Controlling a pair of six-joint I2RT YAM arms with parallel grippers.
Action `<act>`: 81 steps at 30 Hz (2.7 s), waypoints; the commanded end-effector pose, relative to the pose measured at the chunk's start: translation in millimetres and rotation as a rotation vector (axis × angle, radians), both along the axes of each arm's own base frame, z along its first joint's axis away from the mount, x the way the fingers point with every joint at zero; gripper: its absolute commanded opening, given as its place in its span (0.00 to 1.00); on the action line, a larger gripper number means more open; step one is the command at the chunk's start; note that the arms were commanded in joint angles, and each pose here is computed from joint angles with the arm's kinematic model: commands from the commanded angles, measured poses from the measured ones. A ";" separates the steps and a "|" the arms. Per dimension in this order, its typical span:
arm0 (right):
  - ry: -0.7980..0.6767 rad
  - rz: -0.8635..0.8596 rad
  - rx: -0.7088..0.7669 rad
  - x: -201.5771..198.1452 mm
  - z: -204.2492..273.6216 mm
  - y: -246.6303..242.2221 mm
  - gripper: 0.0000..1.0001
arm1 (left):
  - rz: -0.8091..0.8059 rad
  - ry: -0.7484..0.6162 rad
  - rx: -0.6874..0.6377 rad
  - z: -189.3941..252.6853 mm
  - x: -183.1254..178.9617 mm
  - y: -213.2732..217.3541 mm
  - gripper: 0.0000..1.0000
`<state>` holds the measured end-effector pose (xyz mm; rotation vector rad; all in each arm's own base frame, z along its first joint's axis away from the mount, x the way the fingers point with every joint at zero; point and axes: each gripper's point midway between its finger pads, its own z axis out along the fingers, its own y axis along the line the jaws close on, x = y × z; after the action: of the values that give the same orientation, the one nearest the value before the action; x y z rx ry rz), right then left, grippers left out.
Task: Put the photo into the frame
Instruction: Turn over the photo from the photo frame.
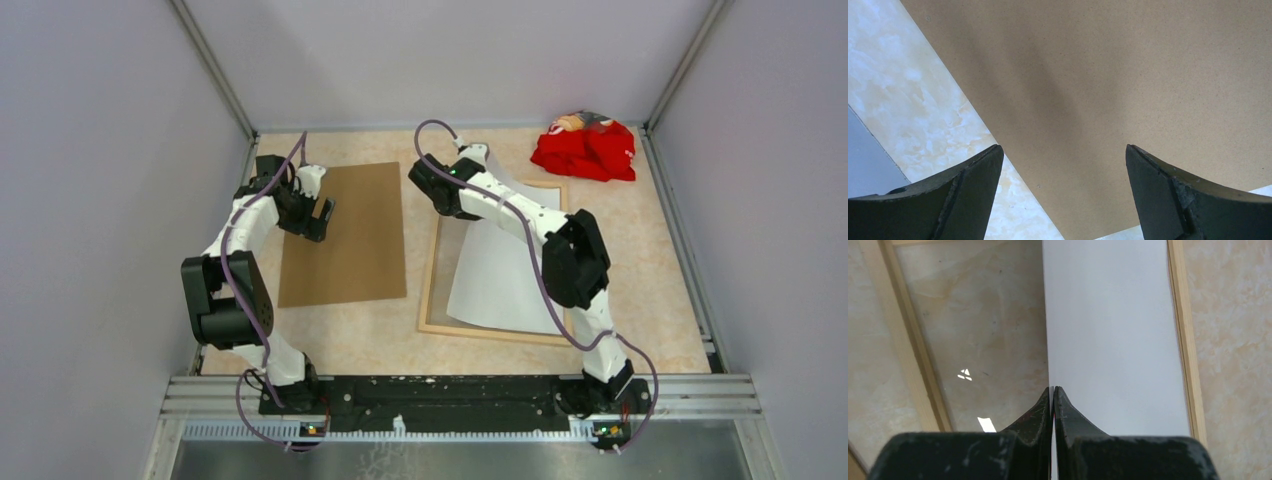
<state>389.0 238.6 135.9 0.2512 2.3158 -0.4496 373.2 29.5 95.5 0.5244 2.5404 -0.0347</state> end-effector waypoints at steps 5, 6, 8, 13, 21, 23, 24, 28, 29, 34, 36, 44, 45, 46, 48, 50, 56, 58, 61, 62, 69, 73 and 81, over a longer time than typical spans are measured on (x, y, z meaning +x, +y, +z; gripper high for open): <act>0.004 -0.085 -0.002 -3.2 -6.0 -17.0 0.00 | 0.007 -0.019 0.009 0.7 4.0 3.7 0.98; -0.001 -0.084 0.004 -3.7 -4.7 -16.9 0.00 | 0.006 -0.019 0.009 0.7 4.1 3.5 0.98; -0.005 -0.077 0.012 -3.6 -3.3 -16.5 0.00 | 0.006 -0.018 0.006 0.4 4.0 3.1 0.98; 0.024 -0.035 0.022 -3.0 -7.8 -9.5 0.04 | 0.009 -0.017 0.008 0.0 3.6 3.8 0.98; 0.064 0.014 0.052 -2.0 -18.2 2.6 0.83 | 0.005 -0.016 0.017 0.0 2.1 4.9 0.98; 0.067 0.023 0.063 -1.4 -19.1 5.7 0.91 | 0.006 -0.018 0.018 0.5 2.2 5.1 0.98; 0.070 0.029 0.073 -1.3 -19.0 7.9 0.93 | 0.004 -0.016 0.019 0.5 1.6 4.9 0.98; 0.076 0.058 0.105 -0.9 -17.5 15.3 0.97 | 0.005 -0.014 0.020 0.2 1.6 5.3 0.98; 0.079 0.065 0.111 -1.0 -17.9 16.7 0.98 | 0.005 -0.014 0.020 0.2 1.7 5.3 0.98; 0.082 0.111 0.167 -4.1 -14.9 25.0 0.99 | 0.010 -0.013 0.021 -0.2 2.0 5.6 0.98; 0.075 0.135 0.202 -4.8 -10.2 29.1 0.99 | 0.011 -0.015 0.021 0.3 2.1 6.1 0.98; 0.021 0.223 0.363 -4.3 20.6 47.5 0.99 | 0.018 -0.004 0.021 -1.6 2.3 9.1 0.98; 0.020 0.227 0.375 -4.0 22.6 48.4 0.99 | 0.018 -0.006 0.022 -1.4 2.6 9.9 0.98; 0.020 0.231 0.384 -4.3 24.1 49.1 0.99 | 0.020 -0.003 0.022 -2.1 2.4 10.4 0.98; 0.020 0.236 0.404 -4.7 25.7 51.4 0.99 | 0.021 -0.003 0.023 -1.9 2.5 11.4 0.98; 0.021 0.235 0.425 -4.8 27.1 52.9 0.99 | 0.023 -0.006 0.024 -1.2 3.0 12.0 0.98; 0.007 0.306 0.515 -6.8 38.1 80.7 0.99 | 0.061 -0.015 0.037 1.4 7.3 29.7 0.98; 0.012 0.346 0.545 -9.9 38.0 99.9 0.99 | 0.094 -0.017 0.047 2.3 11.2 44.9 0.98; 0.031 0.406 0.585 -14.2 34.7 135.2 0.99 | 0.162 -0.018 0.063 5.0 17.8 73.9 0.98; 0.046 0.428 0.597 -17.3 31.3 148.3 0.98 | 0.190 -0.015 0.073 4.3 19.0 85.3 0.97; 0.133 0.476 0.673 -9.0 -8.2 200.8 0.96 | 0.379 -0.042 0.242 1.7 12.4 163.6 0.87; 0.168 0.466 0.677 1.3 -34.0 208.6 0.96 | 0.405 -0.037 0.307 -15.9 7.9 178.2 0.83; 0.191 0.425 0.717 18.1 -67.0 203.3 0.97 | 0.406 0.043 0.233 -59.0 8.1 164.9 0.79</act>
<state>387.4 430.8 50.6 -0.0052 2.6122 0.4822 375.3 193.3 48.3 0.1076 2.6631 0.3978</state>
